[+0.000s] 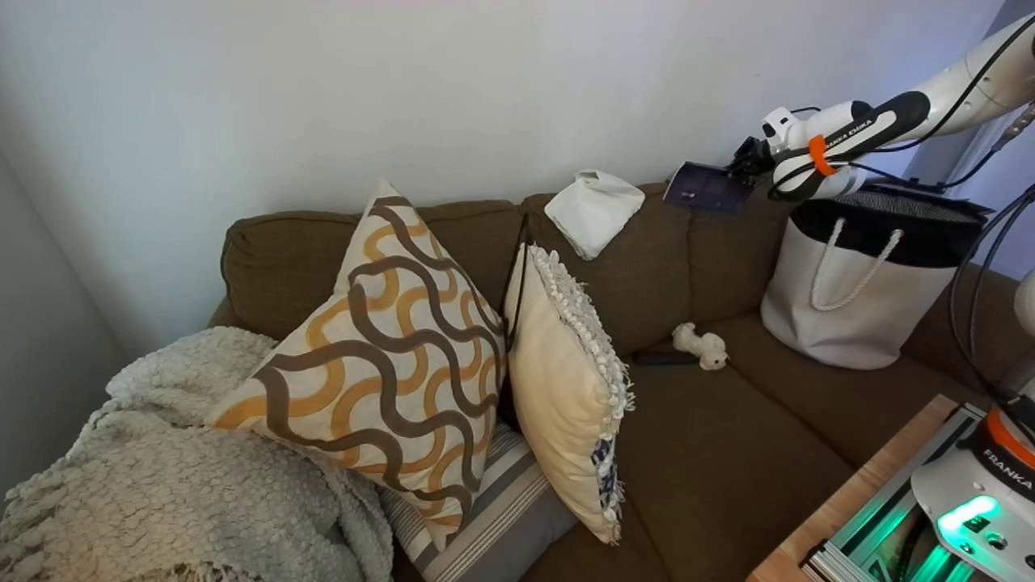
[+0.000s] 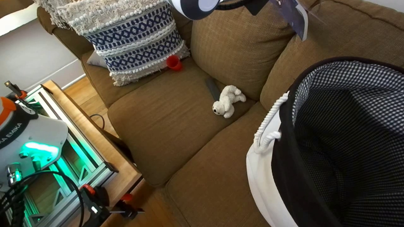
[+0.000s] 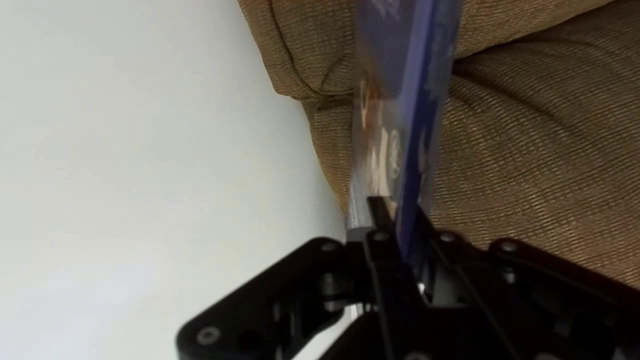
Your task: Move the book from the backrest to the seat of the couch
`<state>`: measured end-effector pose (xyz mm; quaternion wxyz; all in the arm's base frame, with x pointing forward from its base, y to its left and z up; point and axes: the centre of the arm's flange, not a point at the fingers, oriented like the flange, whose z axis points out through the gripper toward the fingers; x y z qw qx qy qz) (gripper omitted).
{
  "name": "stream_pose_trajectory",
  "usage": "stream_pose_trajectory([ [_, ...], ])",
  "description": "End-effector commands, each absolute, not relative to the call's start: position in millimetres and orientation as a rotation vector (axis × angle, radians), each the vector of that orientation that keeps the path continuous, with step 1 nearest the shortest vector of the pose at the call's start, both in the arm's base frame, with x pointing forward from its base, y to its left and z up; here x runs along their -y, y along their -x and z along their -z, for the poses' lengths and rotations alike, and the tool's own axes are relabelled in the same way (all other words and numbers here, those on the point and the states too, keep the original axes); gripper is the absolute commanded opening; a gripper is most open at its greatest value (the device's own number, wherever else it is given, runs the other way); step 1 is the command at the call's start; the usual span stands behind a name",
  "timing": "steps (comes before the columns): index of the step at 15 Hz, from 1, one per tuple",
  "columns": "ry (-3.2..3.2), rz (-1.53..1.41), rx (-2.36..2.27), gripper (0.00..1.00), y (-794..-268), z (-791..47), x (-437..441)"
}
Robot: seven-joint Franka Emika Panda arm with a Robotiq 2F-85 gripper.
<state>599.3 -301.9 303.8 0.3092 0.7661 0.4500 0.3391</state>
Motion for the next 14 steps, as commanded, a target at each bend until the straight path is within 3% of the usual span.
stream_pose_trajectory([
  [1, -2.025, -0.899, -1.189, 0.11, -600.7, -302.5, 301.7],
  [7, -2.029, -0.901, -1.189, 0.11, -601.4, -299.8, 301.9],
  [8, -2.029, -0.901, -1.188, 0.03, -601.4, -299.8, 302.1],
  [10, -2.024, -0.871, -1.243, 0.03, -594.1, -297.4, 285.5],
  [14, -2.104, -0.874, -1.431, 0.03, -537.8, -282.1, 241.4],
])
